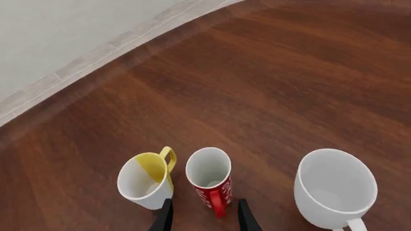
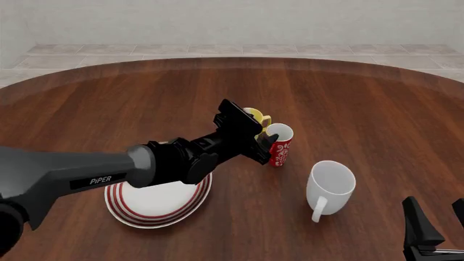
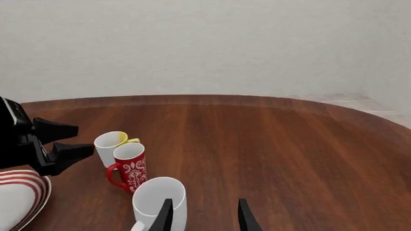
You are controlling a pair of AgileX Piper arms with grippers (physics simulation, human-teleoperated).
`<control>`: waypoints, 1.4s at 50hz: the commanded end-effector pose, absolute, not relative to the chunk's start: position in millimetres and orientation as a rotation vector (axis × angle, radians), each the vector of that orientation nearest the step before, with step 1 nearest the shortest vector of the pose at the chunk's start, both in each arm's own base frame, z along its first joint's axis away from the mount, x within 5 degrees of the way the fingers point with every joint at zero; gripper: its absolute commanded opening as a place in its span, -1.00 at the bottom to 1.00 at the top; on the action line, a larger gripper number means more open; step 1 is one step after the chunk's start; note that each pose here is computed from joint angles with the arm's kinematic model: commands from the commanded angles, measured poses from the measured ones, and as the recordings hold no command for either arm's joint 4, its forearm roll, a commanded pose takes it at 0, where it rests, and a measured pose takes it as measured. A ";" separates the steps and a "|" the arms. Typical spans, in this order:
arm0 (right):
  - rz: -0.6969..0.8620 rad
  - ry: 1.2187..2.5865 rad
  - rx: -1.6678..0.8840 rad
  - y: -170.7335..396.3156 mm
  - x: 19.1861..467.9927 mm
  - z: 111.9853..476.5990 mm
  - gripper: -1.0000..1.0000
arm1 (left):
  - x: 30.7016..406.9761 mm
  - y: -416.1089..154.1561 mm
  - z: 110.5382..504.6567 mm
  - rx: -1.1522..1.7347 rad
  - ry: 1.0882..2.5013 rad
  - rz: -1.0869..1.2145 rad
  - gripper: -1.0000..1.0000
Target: Pick up the red mug and put it on the plate
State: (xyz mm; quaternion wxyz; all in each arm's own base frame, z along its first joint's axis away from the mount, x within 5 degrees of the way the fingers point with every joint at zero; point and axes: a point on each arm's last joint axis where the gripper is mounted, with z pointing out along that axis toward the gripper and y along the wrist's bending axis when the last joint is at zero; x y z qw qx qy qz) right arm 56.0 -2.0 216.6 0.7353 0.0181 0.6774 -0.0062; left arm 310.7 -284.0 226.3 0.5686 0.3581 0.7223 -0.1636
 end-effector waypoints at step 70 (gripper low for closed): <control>-0.028 1.498 0.052 -3.0 57.0 212.4 1.00 | 332.7 -304.9 165.9 0.838 1.763 -0.396 1.00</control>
